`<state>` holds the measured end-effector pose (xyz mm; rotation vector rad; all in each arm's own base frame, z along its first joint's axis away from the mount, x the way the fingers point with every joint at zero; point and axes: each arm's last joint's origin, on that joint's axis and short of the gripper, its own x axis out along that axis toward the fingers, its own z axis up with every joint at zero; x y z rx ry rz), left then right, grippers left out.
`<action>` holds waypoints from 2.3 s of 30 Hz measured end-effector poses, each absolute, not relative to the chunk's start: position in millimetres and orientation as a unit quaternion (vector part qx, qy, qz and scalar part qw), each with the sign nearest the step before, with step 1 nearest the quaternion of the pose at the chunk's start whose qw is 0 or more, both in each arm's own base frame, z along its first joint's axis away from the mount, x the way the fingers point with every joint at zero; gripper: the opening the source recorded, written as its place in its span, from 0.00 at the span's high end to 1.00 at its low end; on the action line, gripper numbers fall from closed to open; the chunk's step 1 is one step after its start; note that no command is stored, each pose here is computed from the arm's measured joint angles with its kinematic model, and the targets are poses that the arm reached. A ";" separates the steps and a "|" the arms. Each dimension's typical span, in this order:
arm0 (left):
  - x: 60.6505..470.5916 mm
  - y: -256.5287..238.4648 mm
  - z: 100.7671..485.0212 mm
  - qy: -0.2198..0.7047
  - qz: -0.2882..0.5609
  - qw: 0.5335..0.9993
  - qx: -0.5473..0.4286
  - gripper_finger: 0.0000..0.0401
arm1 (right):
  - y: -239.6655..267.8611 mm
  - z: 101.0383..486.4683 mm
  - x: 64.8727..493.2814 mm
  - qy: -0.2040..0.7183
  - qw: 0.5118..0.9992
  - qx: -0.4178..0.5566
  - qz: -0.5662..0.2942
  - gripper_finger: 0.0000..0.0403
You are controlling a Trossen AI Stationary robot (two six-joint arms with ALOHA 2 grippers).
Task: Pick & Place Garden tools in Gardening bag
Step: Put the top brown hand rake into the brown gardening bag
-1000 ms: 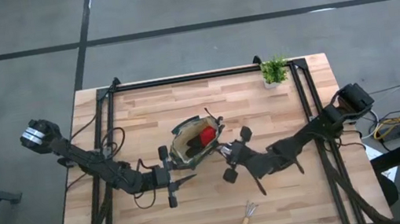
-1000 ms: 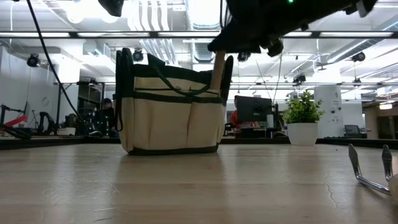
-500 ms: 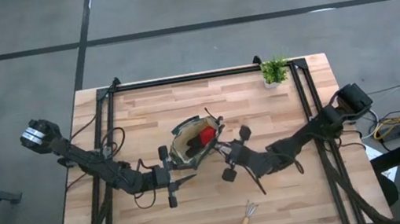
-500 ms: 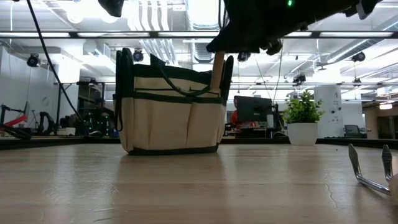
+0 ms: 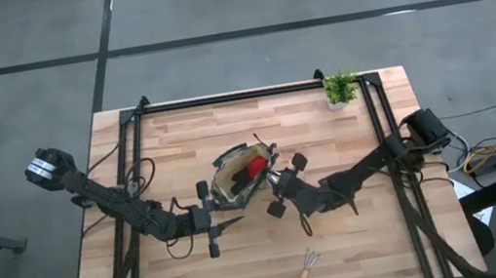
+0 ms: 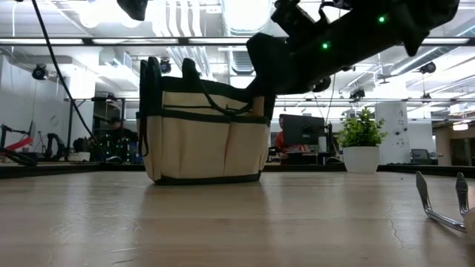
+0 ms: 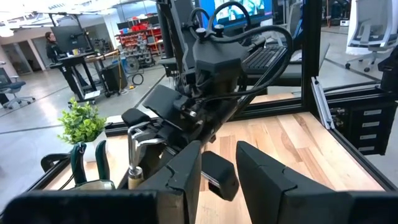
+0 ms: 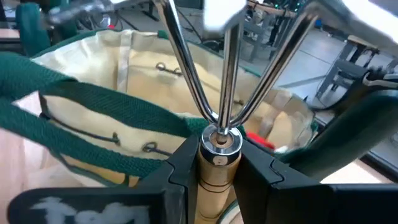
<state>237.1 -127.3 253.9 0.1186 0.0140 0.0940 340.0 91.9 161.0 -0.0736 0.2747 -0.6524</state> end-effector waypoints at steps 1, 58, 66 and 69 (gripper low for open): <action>237.1 -127.3 253.8 0.007 0.047 0.997 0.059 0.74 | 91.6 160.3 340.2 0.134 0.937 -0.033 -0.320 0.82; 238.0 -125.5 251.7 0.017 0.050 0.997 0.056 0.74 | 86.3 208.0 350.2 0.254 0.947 0.023 -0.193 0.47; 238.0 -125.5 251.2 0.019 0.050 0.997 0.058 0.74 | 86.5 210.2 349.9 0.276 0.941 0.010 -0.195 0.46; 238.0 -125.5 251.2 0.019 0.050 0.997 0.057 0.74 | 86.6 211.7 351.0 0.270 0.944 0.002 -0.191 0.46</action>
